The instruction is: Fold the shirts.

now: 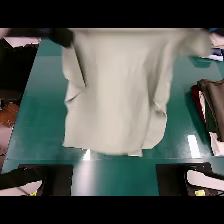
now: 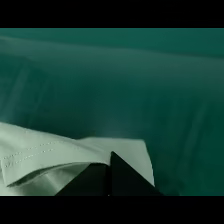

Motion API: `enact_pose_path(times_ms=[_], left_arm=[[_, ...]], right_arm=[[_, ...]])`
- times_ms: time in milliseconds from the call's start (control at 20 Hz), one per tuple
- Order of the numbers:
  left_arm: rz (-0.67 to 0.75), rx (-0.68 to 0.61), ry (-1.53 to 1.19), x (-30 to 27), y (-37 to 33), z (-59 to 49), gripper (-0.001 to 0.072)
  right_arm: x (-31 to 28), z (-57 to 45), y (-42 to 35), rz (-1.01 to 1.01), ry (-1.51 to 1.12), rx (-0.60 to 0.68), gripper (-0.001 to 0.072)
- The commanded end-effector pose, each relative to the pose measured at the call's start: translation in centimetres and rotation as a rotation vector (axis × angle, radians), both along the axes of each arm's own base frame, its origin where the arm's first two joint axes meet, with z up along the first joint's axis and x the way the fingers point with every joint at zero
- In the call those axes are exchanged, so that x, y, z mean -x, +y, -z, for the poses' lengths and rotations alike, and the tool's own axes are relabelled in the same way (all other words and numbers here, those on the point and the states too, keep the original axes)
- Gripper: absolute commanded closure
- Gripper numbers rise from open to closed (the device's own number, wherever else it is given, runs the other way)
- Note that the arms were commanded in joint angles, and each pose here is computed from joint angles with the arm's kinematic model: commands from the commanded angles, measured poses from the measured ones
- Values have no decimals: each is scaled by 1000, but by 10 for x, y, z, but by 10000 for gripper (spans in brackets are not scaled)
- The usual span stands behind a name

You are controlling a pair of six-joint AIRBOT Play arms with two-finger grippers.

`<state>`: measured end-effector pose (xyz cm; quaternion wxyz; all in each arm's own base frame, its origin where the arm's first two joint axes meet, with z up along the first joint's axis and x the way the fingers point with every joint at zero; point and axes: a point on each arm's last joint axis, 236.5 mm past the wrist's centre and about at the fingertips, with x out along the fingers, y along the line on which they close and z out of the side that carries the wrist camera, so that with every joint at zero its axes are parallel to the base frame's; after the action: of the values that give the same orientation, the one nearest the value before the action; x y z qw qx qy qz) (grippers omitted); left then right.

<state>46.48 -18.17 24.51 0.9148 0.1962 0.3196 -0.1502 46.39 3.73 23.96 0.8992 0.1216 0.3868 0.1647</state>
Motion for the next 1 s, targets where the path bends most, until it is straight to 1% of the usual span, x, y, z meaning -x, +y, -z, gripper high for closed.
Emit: enact_pose_path(times_ms=[0, 100, 200, 250, 300, 350, 450, 500, 550, 600, 650, 700, 850, 950], left_arm=[[-94, -47, 262, -44, 12, 132, 684], [-157, -22, 338, -55, 32, 166, 683], [-186, 13, 341, -64, 45, 171, 682], [-196, 24, 330, -67, 51, 168, 555], [-208, 31, 320, -71, 57, 166, 191], [-218, 34, 319, -72, 62, 165, 49], [-240, 20, 333, -69, 74, 163, 50], [-257, 11, 350, -65, 82, 161, 50], [-278, 12, 376, -60, 91, 157, 120], [-298, 17, 398, -55, 100, 154, 249], [-317, 23, 416, -52, 109, 150, 295], [-337, 26, 446, -46, 118, 151, 296], [-359, 60, 556, -26, 128, 161, 297], [-350, 89, 581, -21, 128, 162, 296]], right_arm=[[-37, 107, 24, -7, 195, -69, 699], [-57, 137, 32, 5, 205, -77, 698], [-74, 153, 40, 17, 187, -81, 693], [-81, 156, 44, 23, 171, -83, 618], [-86, 157, 45, 21, 150, -76, 383], [-89, 155, 45, 26, 133, -74, 230], [-91, 144, 39, 31, 112, -73, 244], [-88, 136, 35, 29, 110, -72, 286], [-80, 129, 32, 13, 114, -63, 286], [-67, 124, 29, -24, 129, -40, 309], [-51, 121, 27, -73, 156, -16, 464], [-31, 120, 26, -128, 201, 3, 544], [20, 114, 31, -239, 323, 22, 553], [39, 103, 35, -270, 342, 28, 553]])
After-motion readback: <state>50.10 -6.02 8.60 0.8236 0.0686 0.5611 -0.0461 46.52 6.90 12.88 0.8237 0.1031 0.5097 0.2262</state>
